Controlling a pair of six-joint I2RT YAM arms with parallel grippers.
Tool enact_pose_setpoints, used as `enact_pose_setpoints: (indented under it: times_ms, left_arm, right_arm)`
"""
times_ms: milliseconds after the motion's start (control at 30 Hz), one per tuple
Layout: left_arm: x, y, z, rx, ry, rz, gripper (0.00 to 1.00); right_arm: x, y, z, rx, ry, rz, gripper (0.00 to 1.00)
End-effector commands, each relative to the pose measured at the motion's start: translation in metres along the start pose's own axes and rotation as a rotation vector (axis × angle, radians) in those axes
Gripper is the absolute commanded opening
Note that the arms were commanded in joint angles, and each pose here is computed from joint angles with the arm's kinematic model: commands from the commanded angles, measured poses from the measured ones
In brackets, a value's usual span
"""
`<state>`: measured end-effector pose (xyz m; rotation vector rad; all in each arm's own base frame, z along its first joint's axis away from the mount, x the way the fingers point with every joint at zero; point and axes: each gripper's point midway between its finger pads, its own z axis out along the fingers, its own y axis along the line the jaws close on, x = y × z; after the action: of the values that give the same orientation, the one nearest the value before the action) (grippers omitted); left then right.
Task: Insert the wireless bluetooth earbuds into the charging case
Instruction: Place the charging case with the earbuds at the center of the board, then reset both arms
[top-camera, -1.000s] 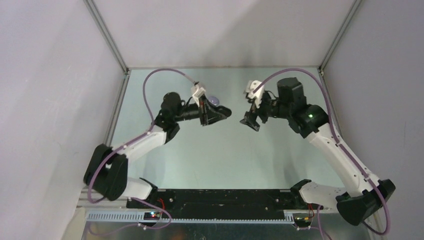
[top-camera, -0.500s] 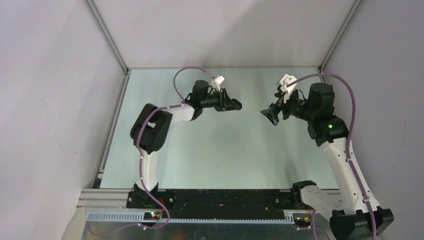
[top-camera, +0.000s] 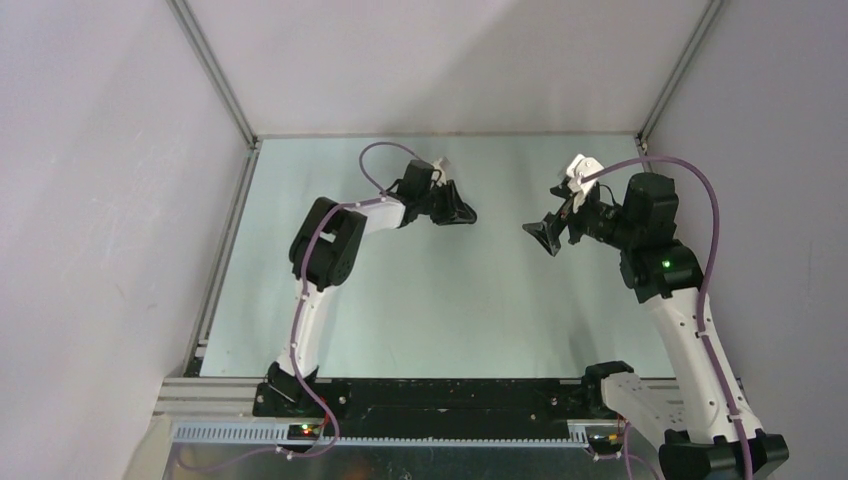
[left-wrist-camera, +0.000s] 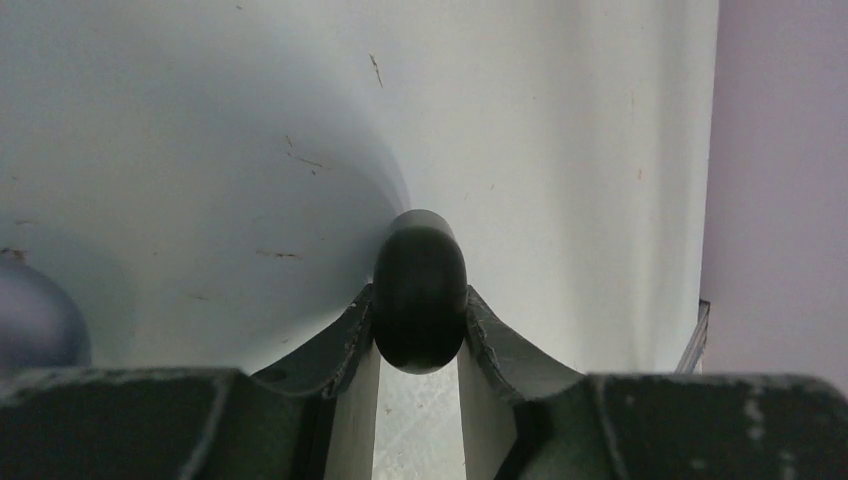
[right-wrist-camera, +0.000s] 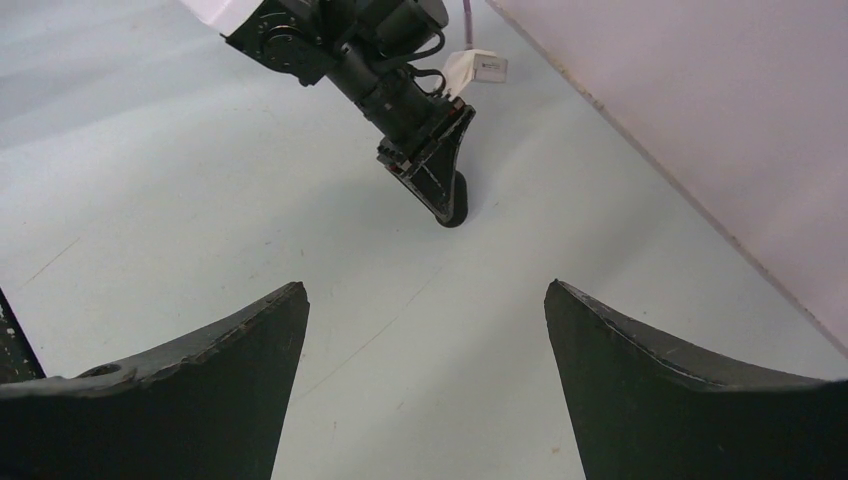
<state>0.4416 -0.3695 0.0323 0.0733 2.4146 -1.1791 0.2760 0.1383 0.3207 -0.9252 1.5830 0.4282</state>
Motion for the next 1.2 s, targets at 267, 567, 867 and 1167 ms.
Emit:
enact_pose_setpoints:
  times_ms: [267,567,867,1167]
  left_arm:
    - [0.010,0.007,0.005,-0.094,0.027,-0.029,0.77]
    - [0.030,-0.003,-0.013,-0.091,0.051,-0.012,1.00]
    - [0.052,-0.015,-0.072,-0.097,0.099,0.235,0.99]
    - [-0.003,-0.093,-0.252,-0.073,-0.195,0.760,1.00]
  right_arm:
    - [-0.014,0.006,-0.005,-0.014,-0.062,-0.034,0.93]
    - [-0.015,0.006,-0.007,-0.012,-0.064,-0.041,0.94]
    - [-0.017,0.000,-0.010,0.027,-0.065,-0.053,0.99]
    - [-0.007,-0.015,-0.060,0.277,0.036,-0.059,0.99]
